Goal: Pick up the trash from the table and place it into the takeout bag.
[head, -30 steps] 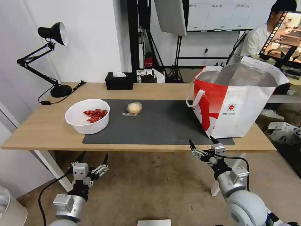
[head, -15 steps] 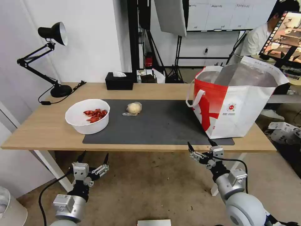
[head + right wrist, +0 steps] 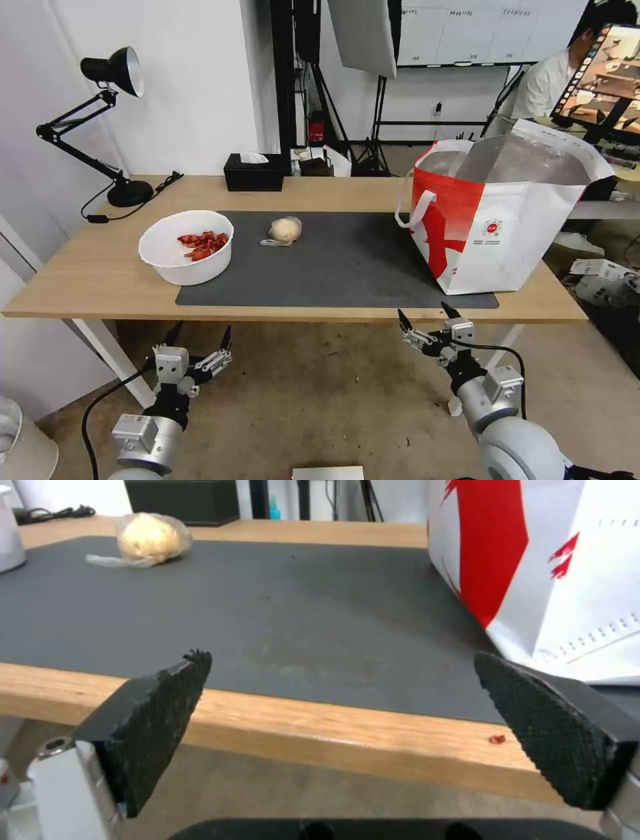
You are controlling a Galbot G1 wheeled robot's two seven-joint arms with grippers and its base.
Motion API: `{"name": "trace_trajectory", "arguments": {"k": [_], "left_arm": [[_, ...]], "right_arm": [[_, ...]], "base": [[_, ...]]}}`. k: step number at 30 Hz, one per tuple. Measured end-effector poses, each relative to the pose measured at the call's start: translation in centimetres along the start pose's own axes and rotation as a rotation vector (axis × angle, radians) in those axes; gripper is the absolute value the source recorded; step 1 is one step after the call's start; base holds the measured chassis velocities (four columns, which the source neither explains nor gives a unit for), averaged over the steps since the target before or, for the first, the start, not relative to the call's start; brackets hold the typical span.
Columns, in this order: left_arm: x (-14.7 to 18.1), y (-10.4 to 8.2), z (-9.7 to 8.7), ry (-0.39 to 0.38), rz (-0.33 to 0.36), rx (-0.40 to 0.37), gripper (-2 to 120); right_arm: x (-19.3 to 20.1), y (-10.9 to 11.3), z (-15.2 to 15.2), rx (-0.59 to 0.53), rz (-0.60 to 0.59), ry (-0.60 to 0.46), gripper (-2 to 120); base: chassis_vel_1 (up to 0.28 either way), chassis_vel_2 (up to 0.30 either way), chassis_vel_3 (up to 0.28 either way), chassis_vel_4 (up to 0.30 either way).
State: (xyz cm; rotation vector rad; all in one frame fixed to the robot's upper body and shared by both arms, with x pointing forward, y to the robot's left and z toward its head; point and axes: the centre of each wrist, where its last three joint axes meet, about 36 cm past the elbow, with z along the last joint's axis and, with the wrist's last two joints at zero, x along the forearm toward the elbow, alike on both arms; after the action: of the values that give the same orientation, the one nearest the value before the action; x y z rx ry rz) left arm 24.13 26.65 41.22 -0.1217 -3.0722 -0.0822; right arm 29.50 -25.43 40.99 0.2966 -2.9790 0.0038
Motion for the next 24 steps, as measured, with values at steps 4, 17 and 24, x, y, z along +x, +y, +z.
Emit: {"name": "trace_trajectory", "arguments": {"k": [4, 17, 24], "left_arm": [[0.0, 0.0, 0.0, 0.001, 0.000, 0.000, 100], [-0.8, -0.4, -0.1, -0.002, 0.048, 0.000, 100], [-0.8, -0.2, -0.3, -0.009, 0.038, -0.003, 100]], "right_arm": [[0.0, 0.2, 0.3, -0.002, -0.004, 0.007, 100], [-11.3, 0.0, -5.1, -0.077, -0.208, -0.087, 100], [-20.2, 2.7, -7.6, -0.041, -0.308, -0.074, 100]], "base": [[0.000, 0.000, 0.000, 0.000], [0.000, 0.000, 0.000, 0.000], [0.000, 0.000, 0.000, 0.000]]}}
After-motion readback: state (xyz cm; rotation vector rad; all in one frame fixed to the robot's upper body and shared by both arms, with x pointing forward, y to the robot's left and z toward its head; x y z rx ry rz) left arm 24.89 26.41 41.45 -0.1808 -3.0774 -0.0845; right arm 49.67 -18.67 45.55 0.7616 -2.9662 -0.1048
